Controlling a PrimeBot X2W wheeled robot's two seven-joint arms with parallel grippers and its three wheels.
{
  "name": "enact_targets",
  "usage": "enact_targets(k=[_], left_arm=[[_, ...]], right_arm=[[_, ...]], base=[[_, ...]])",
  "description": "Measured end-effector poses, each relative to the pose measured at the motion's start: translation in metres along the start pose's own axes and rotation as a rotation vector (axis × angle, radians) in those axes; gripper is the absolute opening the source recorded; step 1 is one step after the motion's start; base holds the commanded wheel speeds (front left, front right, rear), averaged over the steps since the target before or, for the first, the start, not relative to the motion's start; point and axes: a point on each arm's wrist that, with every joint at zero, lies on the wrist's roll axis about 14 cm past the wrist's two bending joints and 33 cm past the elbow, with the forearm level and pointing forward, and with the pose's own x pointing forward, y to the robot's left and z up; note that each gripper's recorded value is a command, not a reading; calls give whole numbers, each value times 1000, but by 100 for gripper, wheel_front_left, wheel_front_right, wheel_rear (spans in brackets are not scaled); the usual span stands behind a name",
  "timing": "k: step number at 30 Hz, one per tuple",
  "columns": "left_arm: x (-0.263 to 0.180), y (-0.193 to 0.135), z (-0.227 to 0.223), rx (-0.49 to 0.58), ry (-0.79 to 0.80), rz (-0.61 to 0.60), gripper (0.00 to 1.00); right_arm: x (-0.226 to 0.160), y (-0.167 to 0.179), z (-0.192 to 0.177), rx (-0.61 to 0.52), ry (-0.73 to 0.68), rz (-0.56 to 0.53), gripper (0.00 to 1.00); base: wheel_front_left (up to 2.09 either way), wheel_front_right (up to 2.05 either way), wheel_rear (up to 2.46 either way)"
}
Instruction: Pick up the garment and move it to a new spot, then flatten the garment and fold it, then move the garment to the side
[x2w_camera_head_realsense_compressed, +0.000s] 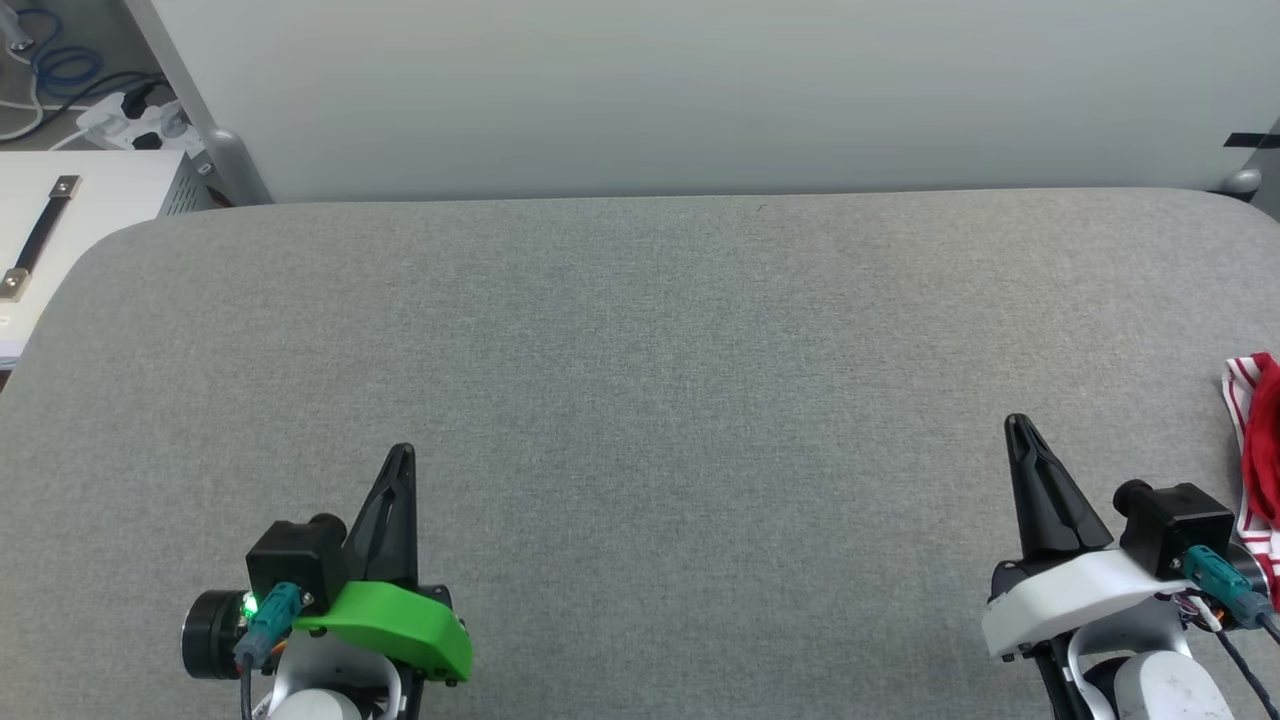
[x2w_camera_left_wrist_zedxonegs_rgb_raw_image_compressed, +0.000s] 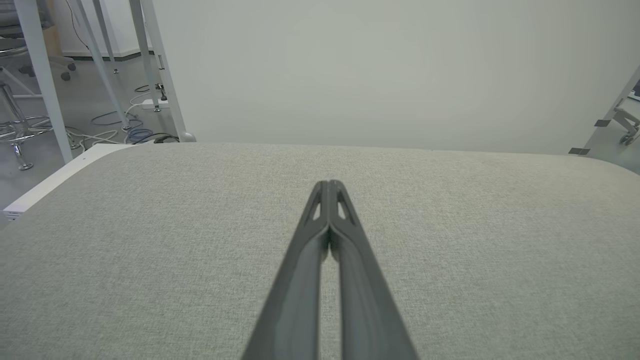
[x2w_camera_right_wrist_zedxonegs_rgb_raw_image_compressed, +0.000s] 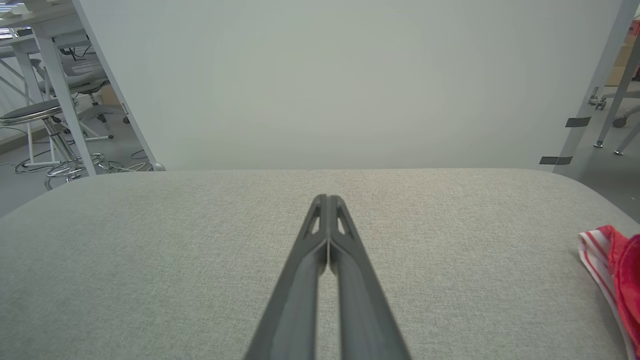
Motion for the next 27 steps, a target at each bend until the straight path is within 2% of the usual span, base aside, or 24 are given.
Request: enact_targets(k=[27], left_arm=[[-1, 3, 6, 63, 17, 24, 0]], right_arm=[[-6, 1, -2, -61, 43, -1, 0]], base=[[0, 0, 0]])
